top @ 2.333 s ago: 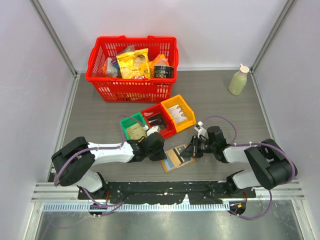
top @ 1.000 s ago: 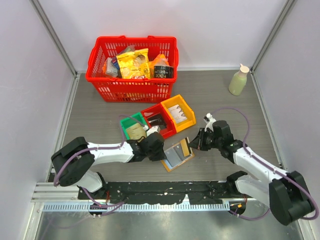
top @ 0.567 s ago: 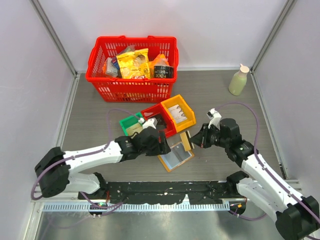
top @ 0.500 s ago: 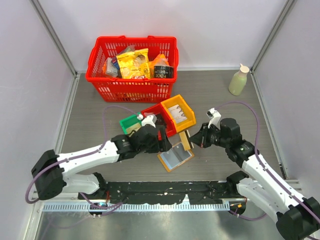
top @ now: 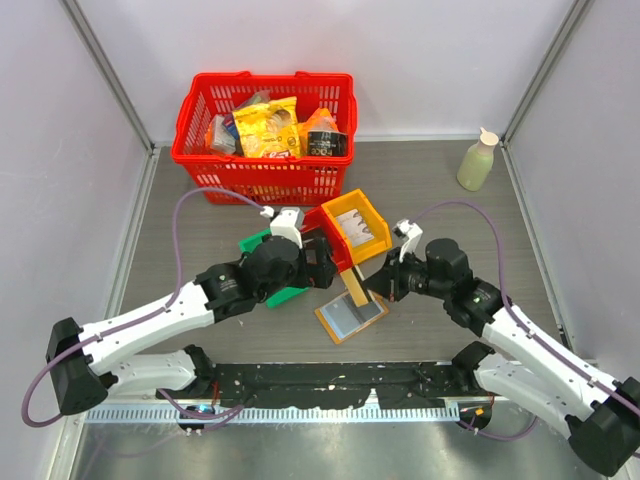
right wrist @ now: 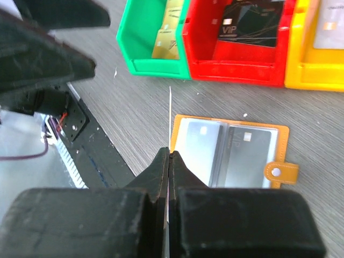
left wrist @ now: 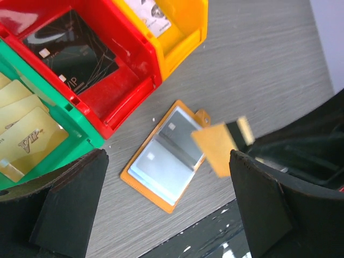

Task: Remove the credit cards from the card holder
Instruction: Place the credit card in the storage box.

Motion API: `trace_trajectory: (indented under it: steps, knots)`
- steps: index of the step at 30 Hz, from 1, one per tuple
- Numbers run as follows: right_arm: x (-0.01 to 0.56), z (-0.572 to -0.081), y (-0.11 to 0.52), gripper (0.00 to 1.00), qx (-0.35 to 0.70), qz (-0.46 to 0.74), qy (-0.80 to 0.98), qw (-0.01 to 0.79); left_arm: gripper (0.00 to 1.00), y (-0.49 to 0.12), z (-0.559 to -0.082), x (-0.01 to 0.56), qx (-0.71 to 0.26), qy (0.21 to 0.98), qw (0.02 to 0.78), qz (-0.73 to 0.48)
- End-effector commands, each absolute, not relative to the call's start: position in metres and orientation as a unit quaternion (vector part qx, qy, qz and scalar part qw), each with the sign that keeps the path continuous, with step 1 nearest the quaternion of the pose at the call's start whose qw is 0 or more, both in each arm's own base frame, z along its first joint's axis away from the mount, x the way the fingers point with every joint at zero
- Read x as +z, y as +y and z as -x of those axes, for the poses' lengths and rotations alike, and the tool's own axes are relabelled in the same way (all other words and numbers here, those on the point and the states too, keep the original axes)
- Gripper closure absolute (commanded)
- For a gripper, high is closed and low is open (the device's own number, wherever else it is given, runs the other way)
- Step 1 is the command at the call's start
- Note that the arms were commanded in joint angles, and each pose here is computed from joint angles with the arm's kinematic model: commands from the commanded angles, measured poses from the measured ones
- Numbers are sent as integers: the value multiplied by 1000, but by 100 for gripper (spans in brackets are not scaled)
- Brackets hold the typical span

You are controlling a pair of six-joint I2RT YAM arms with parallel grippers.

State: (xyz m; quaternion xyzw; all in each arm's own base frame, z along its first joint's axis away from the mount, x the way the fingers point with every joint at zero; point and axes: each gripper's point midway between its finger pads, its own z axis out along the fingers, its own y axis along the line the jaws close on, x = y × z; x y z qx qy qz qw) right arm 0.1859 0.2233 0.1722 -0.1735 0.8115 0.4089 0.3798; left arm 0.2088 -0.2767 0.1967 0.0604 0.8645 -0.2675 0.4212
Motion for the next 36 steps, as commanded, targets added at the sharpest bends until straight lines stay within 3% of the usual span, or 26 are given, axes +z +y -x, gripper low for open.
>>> trace_trajectory:
  steps: [1, 6, 11, 17, 27, 31, 36]
  knots:
    - [202, -198, 239, 99, 374, 211, 789, 439, 0, -282, -221, 232, -286, 850, 442, -17]
    - [193, -218, 243, 99, 369, 83, 836, 397, 0, -301, -214, 232, -281, 825, 470, -139]
    - [198, -222, 250, 99, 391, -16, 852, 349, 0, -315, -193, 219, -204, 773, 522, -298]
    - [209, -223, 243, 99, 392, -49, 846, 357, 0, -315, -192, 216, -193, 756, 540, -314]
    - [218, -212, 257, 99, 461, -92, 824, 316, 1, -334, -181, 209, -97, 639, 633, -427]
    - [220, -212, 256, 99, 467, -105, 819, 315, 12, -335, -187, 208, -51, 632, 647, -424]
    - [221, -210, 256, 99, 478, -113, 813, 313, 47, -341, -188, 204, -46, 635, 645, -422]
